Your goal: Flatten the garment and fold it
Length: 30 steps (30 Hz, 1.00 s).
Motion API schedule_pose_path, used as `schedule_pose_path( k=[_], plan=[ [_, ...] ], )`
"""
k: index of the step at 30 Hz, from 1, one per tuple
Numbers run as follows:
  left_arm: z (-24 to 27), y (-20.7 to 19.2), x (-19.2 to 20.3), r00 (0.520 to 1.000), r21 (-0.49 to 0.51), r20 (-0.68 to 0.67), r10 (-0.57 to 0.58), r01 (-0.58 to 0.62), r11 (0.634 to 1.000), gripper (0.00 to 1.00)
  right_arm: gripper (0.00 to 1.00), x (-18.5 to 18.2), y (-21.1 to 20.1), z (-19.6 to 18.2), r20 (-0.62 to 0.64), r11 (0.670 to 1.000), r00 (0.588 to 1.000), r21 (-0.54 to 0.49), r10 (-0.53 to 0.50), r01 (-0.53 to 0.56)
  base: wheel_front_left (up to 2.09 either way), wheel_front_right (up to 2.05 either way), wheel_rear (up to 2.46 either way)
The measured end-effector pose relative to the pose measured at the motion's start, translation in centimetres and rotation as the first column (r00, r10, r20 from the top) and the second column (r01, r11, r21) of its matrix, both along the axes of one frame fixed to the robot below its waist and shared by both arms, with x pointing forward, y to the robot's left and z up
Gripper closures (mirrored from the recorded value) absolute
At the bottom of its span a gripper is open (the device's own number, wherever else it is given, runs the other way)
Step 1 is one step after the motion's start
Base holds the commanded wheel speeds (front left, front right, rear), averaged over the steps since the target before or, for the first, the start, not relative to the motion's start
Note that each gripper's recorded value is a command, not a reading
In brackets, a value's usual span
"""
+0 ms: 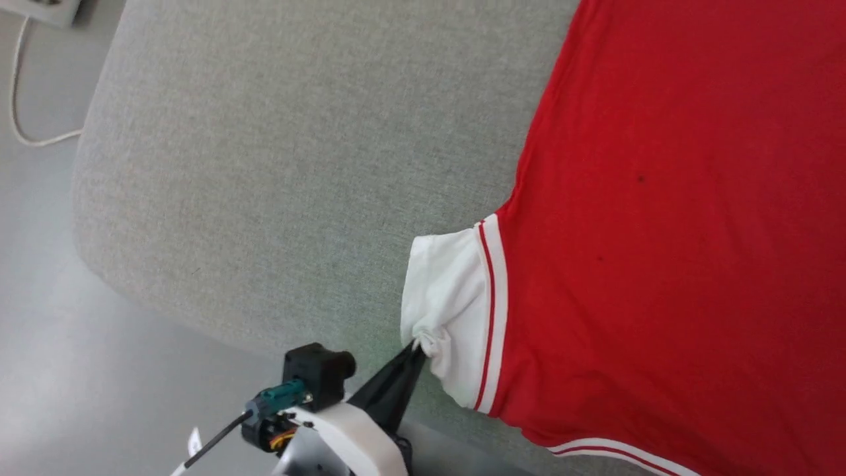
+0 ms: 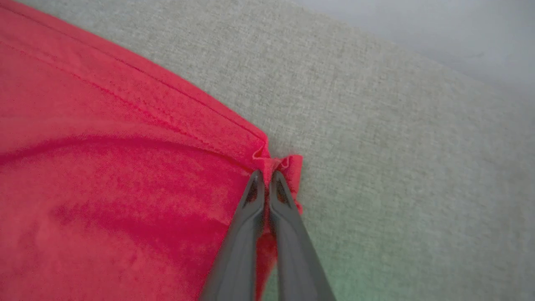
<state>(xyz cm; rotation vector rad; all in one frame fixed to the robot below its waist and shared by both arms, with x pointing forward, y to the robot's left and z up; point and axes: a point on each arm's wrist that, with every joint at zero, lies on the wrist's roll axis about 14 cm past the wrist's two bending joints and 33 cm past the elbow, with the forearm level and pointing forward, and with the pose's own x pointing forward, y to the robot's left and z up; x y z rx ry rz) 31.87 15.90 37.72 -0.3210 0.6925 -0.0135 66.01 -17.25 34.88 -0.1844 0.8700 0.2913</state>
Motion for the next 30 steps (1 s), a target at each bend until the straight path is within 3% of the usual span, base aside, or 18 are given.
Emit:
schedule_pose_path(
  k=[12, 20, 26, 30],
  plan=[
    [2.4, 0.0, -1.7, 0.998, -0.014, 0.068, -0.008, 0.009, 1.0, 1.0, 1.0, -13.0, -6.1, 3.1, -0.094, 0.997, 0.996, -0.074, 0.006, -0.013, 0.0, 0.0, 0.0],
    [3.7, -0.9, -1.8, 0.99, -0.039, 0.132, -0.045, 0.05, 0.998, 1.0, 1.0, -21.4, -10.9, 7.2, -0.077, 0.994, 0.992, -0.044, -0.1, 0.096, 0.0, 0.0, 0.0],
    [5.0, -1.9, -1.2, 0.978, -0.041, 0.195, -0.073, 0.082, 0.996, 1.0, 1.0, -29.3, -12.9, 6.8, -0.152, 0.981, 0.969, -0.046, -0.193, 0.188, 0.0, 0.0, 0.0],
    [5.6, -2.5, -1.0, 0.97, -0.04, 0.221, -0.097, 0.108, 0.993, 1.0, 1.0, -32.7, -12.9, 6.4, -0.167, 0.97, 0.956, -0.036, -0.242, 0.239, 0.0, 0.0, 0.0]
  ],
)
